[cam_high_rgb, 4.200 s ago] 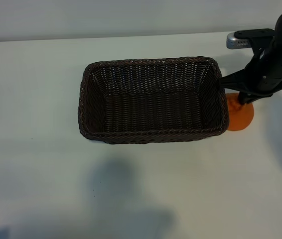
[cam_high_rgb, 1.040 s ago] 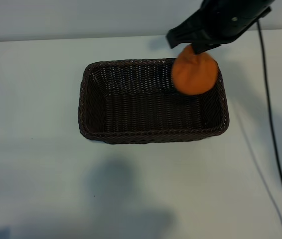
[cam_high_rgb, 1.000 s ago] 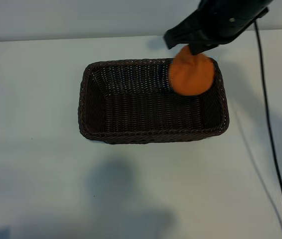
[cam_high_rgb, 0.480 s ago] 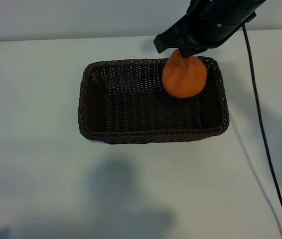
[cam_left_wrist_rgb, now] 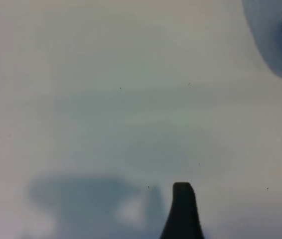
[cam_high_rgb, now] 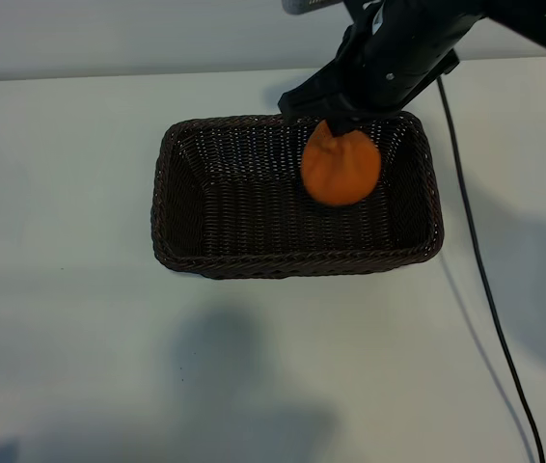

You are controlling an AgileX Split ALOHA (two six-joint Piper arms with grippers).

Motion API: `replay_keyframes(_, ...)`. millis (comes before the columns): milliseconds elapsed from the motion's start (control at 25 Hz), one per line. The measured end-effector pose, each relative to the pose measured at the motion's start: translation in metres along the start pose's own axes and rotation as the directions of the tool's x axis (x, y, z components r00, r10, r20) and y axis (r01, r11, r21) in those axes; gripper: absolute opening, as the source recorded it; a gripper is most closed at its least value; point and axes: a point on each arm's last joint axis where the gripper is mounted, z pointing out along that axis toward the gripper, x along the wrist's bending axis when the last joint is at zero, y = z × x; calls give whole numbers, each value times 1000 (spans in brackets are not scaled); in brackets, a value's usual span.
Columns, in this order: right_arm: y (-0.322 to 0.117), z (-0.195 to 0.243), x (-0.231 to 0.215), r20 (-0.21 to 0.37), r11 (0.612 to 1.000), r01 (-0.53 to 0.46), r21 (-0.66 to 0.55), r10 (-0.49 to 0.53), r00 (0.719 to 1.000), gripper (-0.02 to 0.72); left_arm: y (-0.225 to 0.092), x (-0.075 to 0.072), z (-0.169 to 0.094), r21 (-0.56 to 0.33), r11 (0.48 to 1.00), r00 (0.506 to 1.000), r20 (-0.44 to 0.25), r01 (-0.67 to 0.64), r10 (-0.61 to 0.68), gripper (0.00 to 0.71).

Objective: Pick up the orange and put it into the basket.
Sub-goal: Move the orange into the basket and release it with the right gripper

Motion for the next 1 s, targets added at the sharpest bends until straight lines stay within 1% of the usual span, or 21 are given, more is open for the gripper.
replay_keyframes(320,-4,38,-1,-20,997,-5,71,6,1000,49,0,0,0,0,1000,1000,0,0,0,570)
replay_keyframes(560,-12,68,4,-26,990,14,137,-11,1000,49,0,0,0,0,1000,1000,0,0,0,570)
replay_keyframes(1000,-14,85,2,-21,988,12,155,-9,1000,49,0,0,0,0,1000,1000,0,-1,1,570)
